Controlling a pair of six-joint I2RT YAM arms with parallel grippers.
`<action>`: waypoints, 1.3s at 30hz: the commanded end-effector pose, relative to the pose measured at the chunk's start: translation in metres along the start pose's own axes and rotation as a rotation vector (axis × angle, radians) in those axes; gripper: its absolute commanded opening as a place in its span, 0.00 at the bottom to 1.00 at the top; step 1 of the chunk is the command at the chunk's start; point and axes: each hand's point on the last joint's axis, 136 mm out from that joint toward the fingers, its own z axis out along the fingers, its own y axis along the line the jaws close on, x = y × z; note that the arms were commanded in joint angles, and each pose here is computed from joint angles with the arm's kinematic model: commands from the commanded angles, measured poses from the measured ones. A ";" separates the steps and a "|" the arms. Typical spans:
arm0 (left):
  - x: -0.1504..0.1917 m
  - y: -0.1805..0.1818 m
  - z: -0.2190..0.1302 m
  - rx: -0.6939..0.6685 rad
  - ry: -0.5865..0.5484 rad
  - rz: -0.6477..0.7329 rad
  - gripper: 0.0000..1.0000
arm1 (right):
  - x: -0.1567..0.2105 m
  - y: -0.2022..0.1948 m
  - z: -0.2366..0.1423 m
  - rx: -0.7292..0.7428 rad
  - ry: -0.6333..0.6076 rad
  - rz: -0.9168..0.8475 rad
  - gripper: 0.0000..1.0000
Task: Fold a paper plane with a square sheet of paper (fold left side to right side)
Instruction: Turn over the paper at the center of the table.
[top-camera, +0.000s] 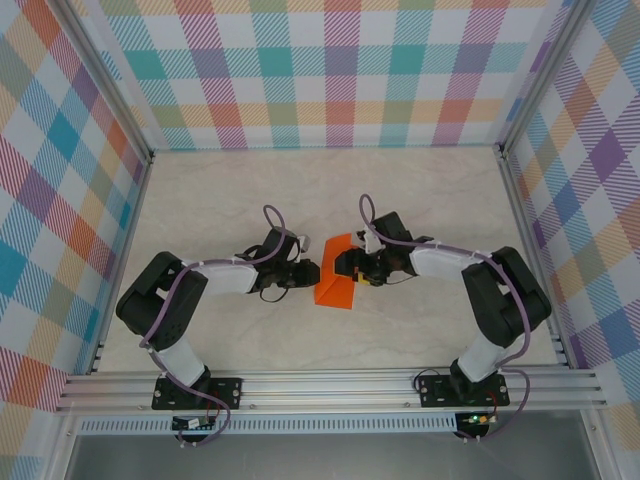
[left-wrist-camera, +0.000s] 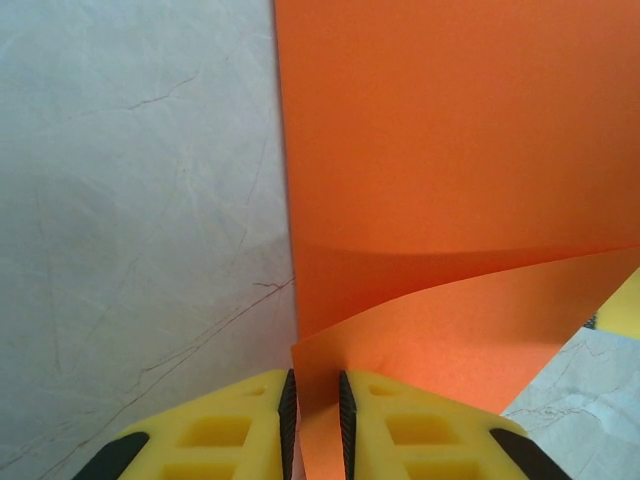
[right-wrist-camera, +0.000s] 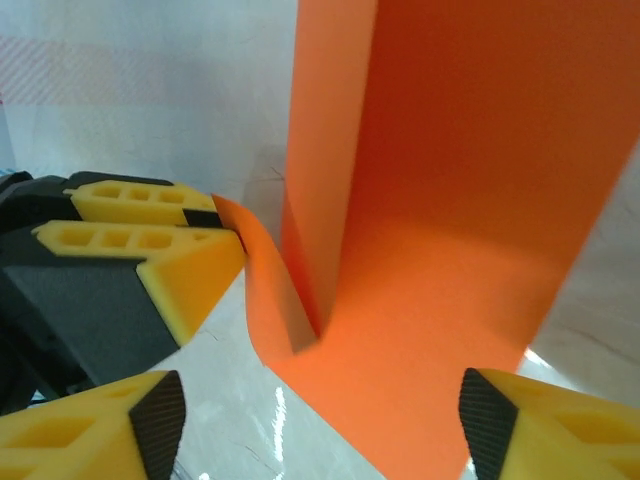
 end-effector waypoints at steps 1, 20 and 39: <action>-0.012 -0.001 -0.008 0.006 -0.052 0.001 0.21 | -0.014 0.027 0.005 -0.091 -0.002 -0.023 0.69; -0.044 -0.049 -0.138 0.177 -0.364 -0.023 1.00 | -0.041 0.093 -0.103 -0.392 -0.258 -0.308 0.05; -0.054 -0.214 -0.265 0.869 -0.444 0.230 0.88 | 0.016 0.251 -0.235 -0.745 -0.286 -0.731 0.08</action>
